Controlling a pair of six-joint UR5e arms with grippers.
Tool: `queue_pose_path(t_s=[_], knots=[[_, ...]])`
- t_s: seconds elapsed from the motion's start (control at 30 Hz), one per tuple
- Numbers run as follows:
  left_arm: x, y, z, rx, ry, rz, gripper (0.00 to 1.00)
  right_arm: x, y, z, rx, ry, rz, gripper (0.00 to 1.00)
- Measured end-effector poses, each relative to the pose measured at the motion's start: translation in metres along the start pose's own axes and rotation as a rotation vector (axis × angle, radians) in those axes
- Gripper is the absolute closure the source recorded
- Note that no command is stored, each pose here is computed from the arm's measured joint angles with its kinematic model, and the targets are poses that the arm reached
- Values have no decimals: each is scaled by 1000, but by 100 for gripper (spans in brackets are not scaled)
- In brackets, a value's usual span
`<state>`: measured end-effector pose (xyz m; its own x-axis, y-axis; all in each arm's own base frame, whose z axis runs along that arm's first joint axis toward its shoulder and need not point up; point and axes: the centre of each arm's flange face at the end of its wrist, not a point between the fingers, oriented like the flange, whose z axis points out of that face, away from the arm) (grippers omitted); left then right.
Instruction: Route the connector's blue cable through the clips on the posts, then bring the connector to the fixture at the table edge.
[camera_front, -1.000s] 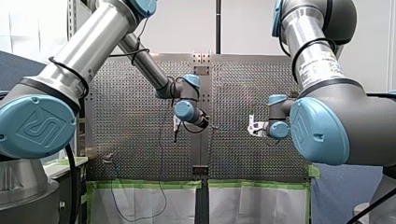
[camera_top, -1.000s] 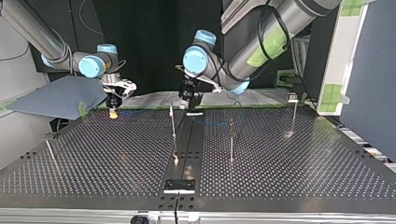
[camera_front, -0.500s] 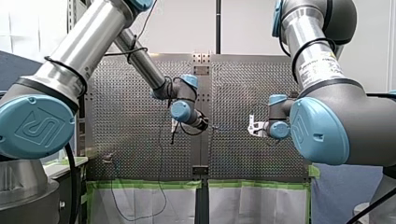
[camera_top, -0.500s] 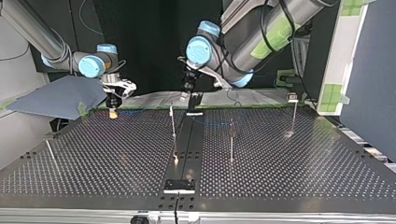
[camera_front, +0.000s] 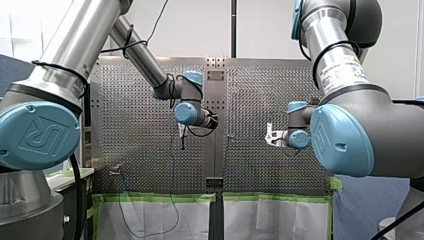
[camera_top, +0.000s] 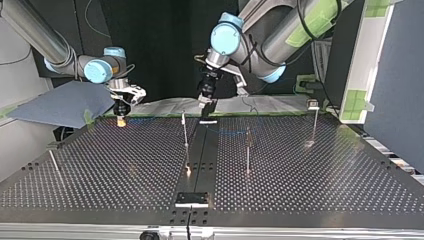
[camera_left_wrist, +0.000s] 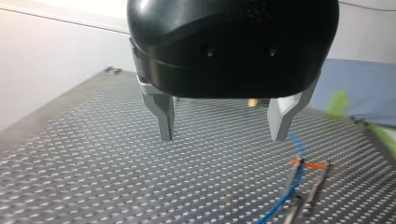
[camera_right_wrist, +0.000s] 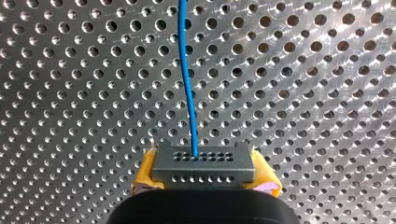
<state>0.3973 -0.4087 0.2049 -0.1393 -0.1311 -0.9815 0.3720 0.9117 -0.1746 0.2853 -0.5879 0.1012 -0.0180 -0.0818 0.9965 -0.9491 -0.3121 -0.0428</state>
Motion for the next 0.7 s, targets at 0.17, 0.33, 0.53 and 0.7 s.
queue_pose_path(t_s=[0.17,0.33,0.53,0.7], knots=[[-10,5,-11,-10,-43,-50,0,0,-1,0,6,3,2,100],[-19,6,-24,0,-84,-99,0,0,-2,0,9,3,7,100],[-31,6,-44,18,-140,-127,0,0,-3,0,10,-3,9,100],[-39,7,-60,29,-184,-142,0,-1,-3,-1,10,-5,10,100]])
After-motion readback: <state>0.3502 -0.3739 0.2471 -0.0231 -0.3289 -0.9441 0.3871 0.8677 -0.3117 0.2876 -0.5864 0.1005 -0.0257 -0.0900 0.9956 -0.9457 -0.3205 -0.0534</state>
